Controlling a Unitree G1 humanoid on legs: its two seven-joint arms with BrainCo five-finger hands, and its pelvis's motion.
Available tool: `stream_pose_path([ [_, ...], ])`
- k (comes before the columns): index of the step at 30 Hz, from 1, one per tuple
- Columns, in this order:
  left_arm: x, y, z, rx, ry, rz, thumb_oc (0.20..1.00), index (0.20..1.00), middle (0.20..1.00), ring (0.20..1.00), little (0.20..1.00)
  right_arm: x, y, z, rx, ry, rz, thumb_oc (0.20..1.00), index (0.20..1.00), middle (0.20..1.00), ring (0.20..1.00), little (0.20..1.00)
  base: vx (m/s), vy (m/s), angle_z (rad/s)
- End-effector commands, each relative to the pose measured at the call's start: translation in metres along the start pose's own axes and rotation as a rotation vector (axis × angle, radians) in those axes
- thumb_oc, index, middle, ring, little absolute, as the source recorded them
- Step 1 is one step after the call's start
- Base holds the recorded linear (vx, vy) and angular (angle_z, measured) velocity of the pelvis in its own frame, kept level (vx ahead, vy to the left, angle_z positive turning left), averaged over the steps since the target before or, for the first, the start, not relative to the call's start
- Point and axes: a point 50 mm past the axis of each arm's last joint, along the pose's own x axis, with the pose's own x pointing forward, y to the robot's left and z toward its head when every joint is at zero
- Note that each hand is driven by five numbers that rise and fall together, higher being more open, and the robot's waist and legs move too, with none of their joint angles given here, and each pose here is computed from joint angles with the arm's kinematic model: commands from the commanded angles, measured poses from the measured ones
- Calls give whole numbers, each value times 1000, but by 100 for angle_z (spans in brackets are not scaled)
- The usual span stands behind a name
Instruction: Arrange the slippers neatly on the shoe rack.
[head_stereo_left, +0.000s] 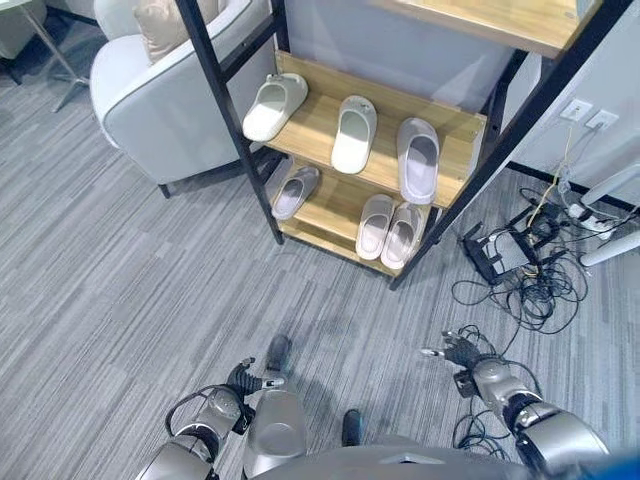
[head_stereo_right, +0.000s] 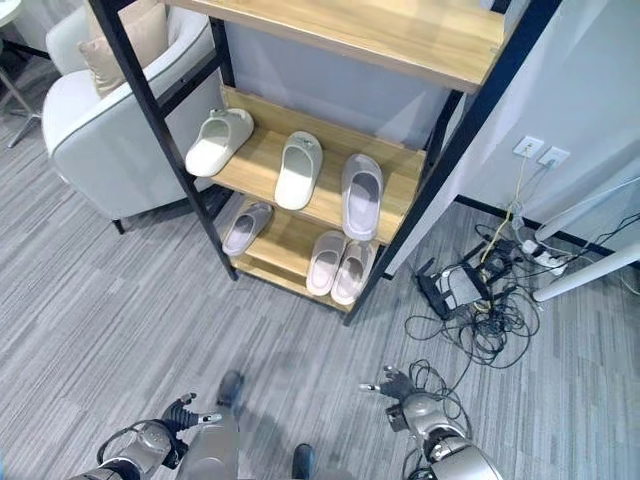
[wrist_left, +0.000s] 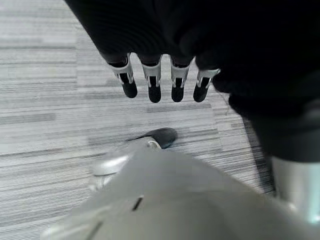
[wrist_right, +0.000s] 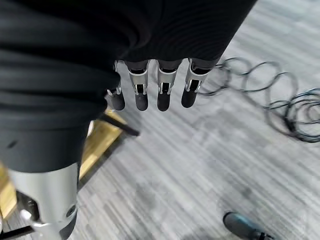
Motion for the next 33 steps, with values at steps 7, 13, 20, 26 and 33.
stream_pose_path([
  [7,-7,-13,-33,-9,150,17,1000,1000,1000,1000,1000,-13,14,-52,-29,106,29,1000,1000,1000,1000,1000,141,351,-77],
  [13,-6,-20,-22,8,81,8,1000,1000,1000,1000,1000,-21,22,-13,-163,-166,84,1000,1000,1000,1000,1000,-22,12,-13],
  [20,-9,-42,-10,102,1,-49,1000,1000,1000,1000,1000,-31,23,0,-213,-292,109,1000,1000,1000,1000,1000,14,-72,-6],
  [26,-11,-53,-7,112,-12,-72,1000,1000,1000,1000,1000,-31,29,21,-219,-382,137,1000,1000,1000,1000,1000,33,-97,-1],
  [33,-14,-62,-11,77,-3,-89,1000,1000,1000,1000,1000,-49,27,66,-221,-620,170,1000,1000,1000,1000,1000,-3,-101,3],
])
